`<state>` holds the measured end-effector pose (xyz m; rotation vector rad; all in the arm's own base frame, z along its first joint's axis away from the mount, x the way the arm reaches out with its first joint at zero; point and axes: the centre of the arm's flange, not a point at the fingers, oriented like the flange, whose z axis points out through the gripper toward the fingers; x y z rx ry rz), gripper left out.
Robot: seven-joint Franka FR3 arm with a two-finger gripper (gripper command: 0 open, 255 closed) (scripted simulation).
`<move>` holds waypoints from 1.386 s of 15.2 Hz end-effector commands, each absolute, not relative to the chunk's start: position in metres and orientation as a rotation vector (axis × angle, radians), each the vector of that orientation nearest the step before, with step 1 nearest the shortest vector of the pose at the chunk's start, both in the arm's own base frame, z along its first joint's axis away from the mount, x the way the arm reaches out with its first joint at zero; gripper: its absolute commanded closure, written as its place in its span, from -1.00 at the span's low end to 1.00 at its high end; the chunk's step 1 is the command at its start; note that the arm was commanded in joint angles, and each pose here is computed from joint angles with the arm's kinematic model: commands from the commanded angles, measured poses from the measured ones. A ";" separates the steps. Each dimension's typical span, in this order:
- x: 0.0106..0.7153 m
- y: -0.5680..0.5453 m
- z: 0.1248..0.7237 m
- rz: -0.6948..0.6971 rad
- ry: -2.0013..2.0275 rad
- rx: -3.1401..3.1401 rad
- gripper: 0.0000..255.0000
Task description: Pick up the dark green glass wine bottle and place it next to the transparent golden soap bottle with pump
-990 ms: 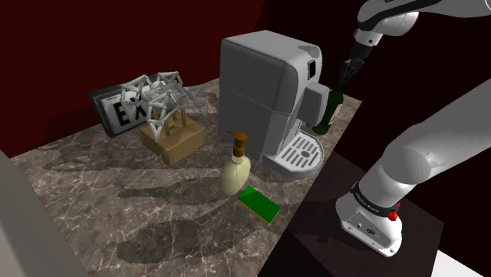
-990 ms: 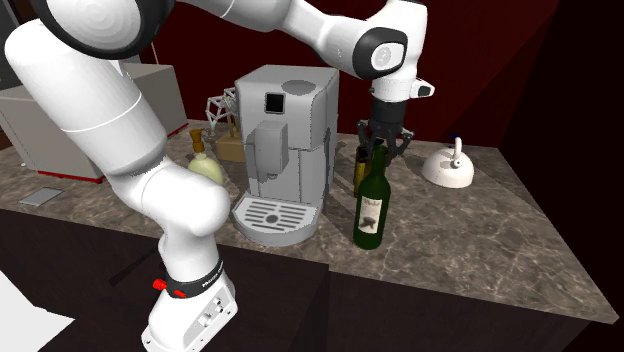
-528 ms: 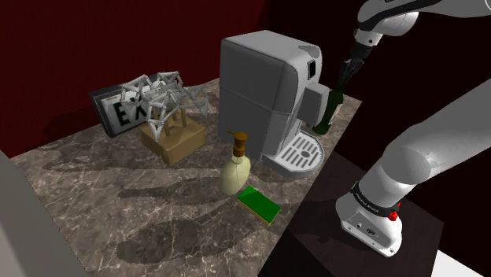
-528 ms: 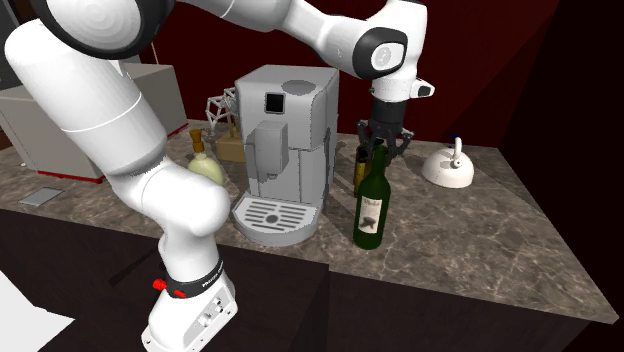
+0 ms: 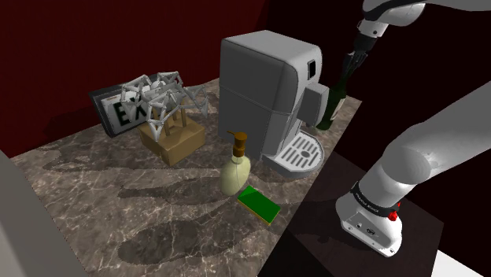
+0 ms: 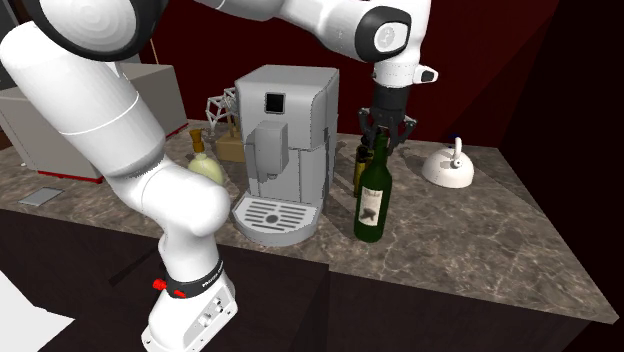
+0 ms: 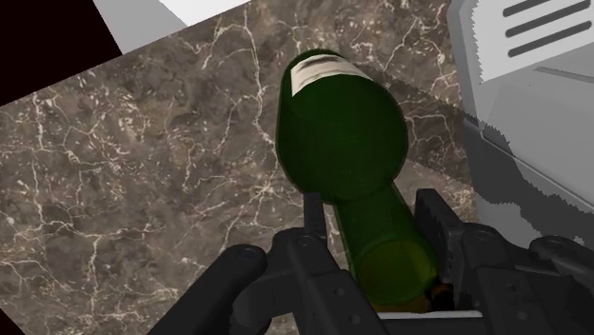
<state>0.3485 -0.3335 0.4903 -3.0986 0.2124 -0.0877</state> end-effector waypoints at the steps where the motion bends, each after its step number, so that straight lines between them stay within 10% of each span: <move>1: 0.348 -0.333 0.502 -0.088 0.213 -3.099 1.00; 21: 0.348 -0.333 0.607 -0.088 0.213 -3.099 1.00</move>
